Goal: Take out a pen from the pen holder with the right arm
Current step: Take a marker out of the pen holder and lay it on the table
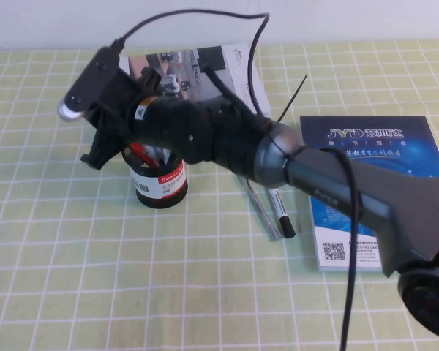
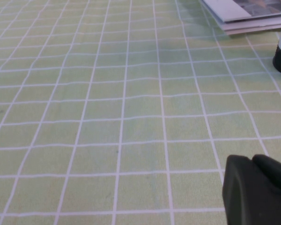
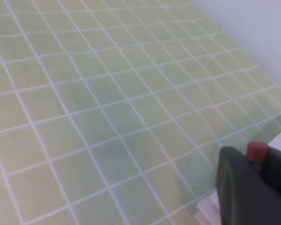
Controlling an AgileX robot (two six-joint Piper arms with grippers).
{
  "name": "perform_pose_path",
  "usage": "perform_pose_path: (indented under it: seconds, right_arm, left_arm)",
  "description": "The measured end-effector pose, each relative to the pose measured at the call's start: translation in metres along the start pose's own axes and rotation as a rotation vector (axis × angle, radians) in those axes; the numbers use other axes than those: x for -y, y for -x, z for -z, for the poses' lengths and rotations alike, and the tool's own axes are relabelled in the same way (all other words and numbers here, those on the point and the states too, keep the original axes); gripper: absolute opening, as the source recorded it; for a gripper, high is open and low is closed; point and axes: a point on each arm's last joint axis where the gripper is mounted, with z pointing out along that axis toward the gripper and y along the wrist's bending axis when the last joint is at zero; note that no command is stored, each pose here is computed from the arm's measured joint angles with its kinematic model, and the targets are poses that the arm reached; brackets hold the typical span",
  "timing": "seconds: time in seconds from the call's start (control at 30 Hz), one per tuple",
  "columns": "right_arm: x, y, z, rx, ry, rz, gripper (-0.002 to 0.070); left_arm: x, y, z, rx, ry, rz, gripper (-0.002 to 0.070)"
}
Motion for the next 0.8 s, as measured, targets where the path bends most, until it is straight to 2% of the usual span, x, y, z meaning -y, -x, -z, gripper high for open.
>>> perform_pose_path:
  seconds: [0.57, 0.8]
  right_arm:
    - [0.022, 0.082, 0.073, 0.127, -0.013, -0.006, 0.0018]
    - [0.034, 0.097, 0.100, 0.096, -0.007, -0.076, 0.0018]
  left_arm:
    - [0.000, 0.000, 0.000, 0.000, 0.000, 0.000, -0.0005]
    - [0.000, 0.000, 0.000, 0.000, 0.000, 0.000, -0.0005]
